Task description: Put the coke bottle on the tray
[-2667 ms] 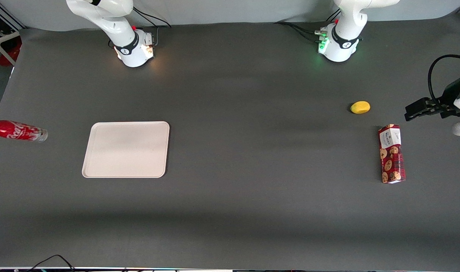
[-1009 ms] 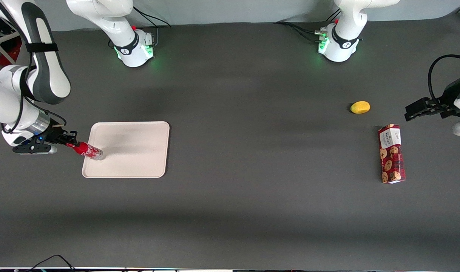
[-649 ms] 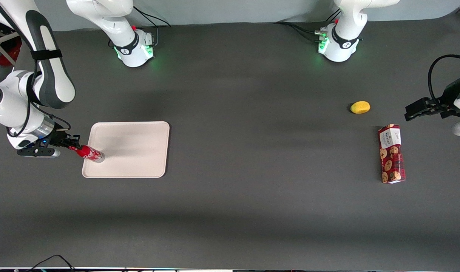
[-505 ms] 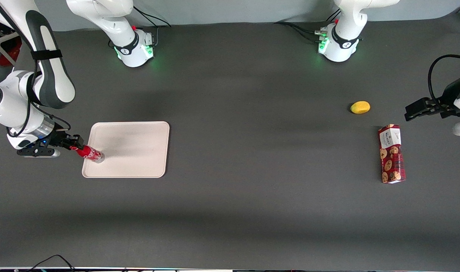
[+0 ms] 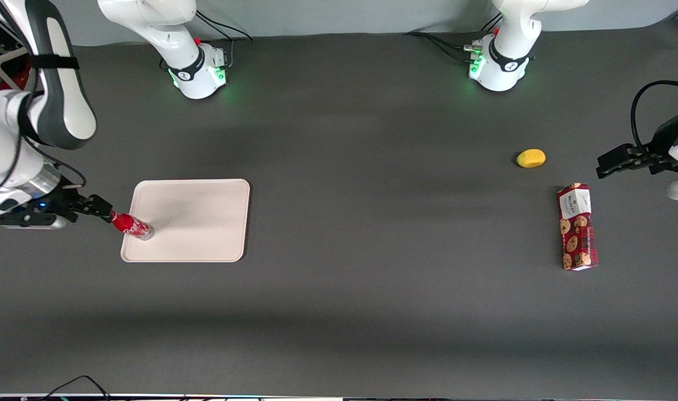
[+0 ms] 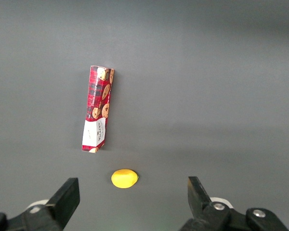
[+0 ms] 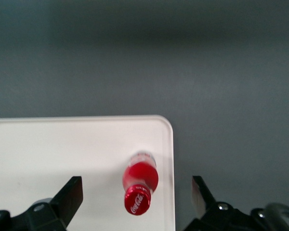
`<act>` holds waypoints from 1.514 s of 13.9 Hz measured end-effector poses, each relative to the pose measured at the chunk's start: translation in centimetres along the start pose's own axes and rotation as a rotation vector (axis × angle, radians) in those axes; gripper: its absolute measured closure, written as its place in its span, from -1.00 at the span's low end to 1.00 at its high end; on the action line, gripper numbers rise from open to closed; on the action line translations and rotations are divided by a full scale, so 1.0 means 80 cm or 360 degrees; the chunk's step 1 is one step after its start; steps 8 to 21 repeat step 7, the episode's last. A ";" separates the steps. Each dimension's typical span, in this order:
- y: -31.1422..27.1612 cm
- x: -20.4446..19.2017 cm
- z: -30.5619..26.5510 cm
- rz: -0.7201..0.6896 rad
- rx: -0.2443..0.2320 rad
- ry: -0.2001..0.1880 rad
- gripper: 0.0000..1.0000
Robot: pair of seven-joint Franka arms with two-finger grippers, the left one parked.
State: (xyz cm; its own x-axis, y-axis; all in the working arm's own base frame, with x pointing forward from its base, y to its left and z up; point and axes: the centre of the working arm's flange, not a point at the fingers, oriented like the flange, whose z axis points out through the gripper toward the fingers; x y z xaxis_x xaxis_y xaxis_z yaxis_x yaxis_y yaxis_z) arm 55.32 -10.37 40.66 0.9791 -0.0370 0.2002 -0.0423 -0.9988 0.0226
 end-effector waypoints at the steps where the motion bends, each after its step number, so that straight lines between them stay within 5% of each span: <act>1: -0.006 0.009 -0.027 -0.0015 0.0010 -0.0010 -1.00; 4: -0.044 0.038 -0.124 -0.0009 0.0047 -0.0118 -1.00; 7: -0.085 0.056 -0.197 -0.0014 0.0059 -0.0113 -1.00; 21: -0.085 0.056 -0.197 -0.0014 0.0059 -0.0113 -1.00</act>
